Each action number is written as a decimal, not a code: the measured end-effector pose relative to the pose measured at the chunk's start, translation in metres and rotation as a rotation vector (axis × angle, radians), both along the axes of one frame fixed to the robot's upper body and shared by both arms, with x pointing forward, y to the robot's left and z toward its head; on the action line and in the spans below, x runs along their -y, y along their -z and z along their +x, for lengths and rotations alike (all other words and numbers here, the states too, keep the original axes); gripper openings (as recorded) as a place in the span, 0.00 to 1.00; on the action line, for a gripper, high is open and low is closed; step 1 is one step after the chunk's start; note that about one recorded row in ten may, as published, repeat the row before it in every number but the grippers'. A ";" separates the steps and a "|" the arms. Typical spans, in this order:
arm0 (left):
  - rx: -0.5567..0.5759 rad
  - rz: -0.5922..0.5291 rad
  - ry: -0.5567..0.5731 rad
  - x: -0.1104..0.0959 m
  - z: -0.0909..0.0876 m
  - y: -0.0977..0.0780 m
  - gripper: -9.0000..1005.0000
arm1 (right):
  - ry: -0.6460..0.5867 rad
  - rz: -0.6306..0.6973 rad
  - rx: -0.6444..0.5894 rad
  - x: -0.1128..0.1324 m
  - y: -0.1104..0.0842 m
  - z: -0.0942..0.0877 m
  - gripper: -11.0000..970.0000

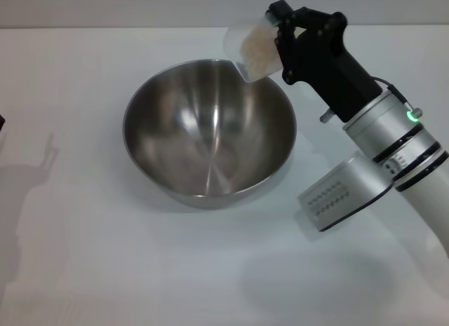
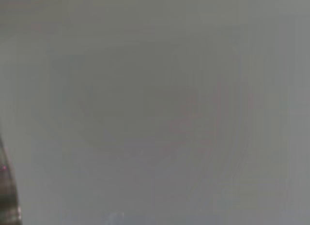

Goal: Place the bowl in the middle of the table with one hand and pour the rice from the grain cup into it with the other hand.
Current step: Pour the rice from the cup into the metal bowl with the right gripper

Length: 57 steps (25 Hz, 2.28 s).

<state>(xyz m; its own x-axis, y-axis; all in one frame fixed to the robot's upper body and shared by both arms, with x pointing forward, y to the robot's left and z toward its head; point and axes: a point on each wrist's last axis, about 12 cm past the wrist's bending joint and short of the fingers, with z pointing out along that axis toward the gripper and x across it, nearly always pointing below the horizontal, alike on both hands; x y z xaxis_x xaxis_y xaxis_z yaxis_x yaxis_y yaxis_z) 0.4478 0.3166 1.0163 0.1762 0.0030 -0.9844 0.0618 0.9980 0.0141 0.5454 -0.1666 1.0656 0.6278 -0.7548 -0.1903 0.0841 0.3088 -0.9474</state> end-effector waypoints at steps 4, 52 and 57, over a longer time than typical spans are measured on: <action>-0.004 -0.026 -0.004 -0.002 0.000 0.000 0.83 | 0.014 -0.070 0.057 -0.006 -0.001 -0.001 0.03; -0.007 -0.035 0.007 0.001 0.001 0.001 0.83 | 0.027 -0.668 0.517 -0.037 0.006 -0.018 0.03; -0.006 -0.035 0.009 0.002 0.001 0.000 0.83 | 0.038 -0.749 0.571 -0.039 0.008 -0.021 0.03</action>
<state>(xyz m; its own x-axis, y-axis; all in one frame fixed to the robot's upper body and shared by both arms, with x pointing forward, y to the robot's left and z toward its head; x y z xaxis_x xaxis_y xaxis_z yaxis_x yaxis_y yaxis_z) 0.4490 0.3147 1.0158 0.1706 -0.0333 -0.9848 0.0706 0.9973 -0.0215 0.5247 -0.1276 1.0573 0.4485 -0.5778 0.6819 0.5948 -0.3765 -0.7103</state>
